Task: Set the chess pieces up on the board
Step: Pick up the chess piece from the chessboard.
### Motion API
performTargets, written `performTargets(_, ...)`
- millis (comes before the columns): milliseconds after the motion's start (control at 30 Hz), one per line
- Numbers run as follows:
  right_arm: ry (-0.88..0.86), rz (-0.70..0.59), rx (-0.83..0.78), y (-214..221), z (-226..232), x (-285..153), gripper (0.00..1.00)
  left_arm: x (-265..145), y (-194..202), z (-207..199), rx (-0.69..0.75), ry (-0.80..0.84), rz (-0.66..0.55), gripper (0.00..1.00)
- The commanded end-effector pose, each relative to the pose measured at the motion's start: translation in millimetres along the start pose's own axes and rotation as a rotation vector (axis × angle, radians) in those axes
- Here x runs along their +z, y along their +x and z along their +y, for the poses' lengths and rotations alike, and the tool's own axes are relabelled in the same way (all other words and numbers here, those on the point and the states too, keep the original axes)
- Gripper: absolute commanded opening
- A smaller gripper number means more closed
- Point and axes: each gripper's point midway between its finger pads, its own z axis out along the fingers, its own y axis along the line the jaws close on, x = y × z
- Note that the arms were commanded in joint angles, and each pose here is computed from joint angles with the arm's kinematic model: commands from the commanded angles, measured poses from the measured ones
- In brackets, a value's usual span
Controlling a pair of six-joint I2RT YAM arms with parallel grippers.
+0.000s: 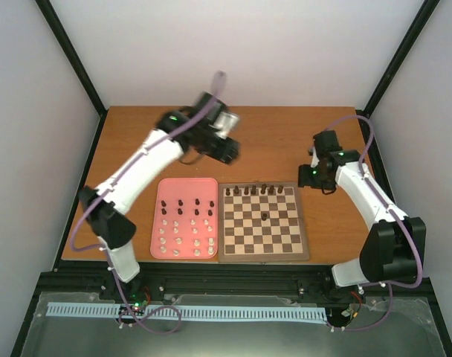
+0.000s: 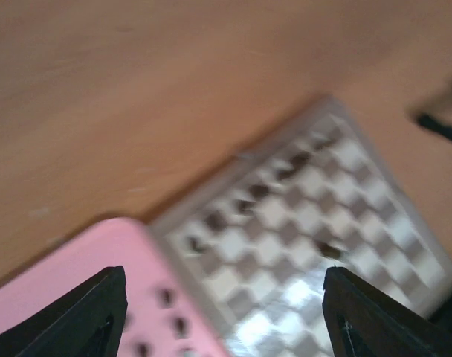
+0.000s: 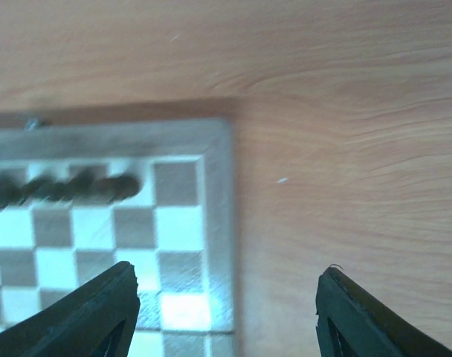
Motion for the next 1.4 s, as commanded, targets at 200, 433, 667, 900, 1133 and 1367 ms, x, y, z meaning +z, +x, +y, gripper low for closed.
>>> performTargets(200,-0.070,0.171,-0.289,65,89,-14,0.64,-31,74,235,-0.634,-0.225,-0.002,0.81)
performTargets(433,-0.137,0.279,-0.420,98,127,5,0.63,-27,107,280,-0.752,-0.257,0.027,0.81)
performTargets(667,-0.172,0.358,-0.481,118,149,28,0.61,-16,107,282,-0.761,-0.234,0.050,0.81)
performTargets(900,-0.170,0.410,-0.487,131,152,43,0.58,-11,110,284,-0.762,-0.236,0.067,0.81)
performTargets(1133,-0.113,0.406,-0.477,129,143,48,0.45,-10,111,285,-0.760,-0.242,0.074,0.81)
performTargets(1367,-0.109,0.426,-0.478,134,141,49,0.38,-5,113,287,-0.764,-0.242,0.087,0.81)
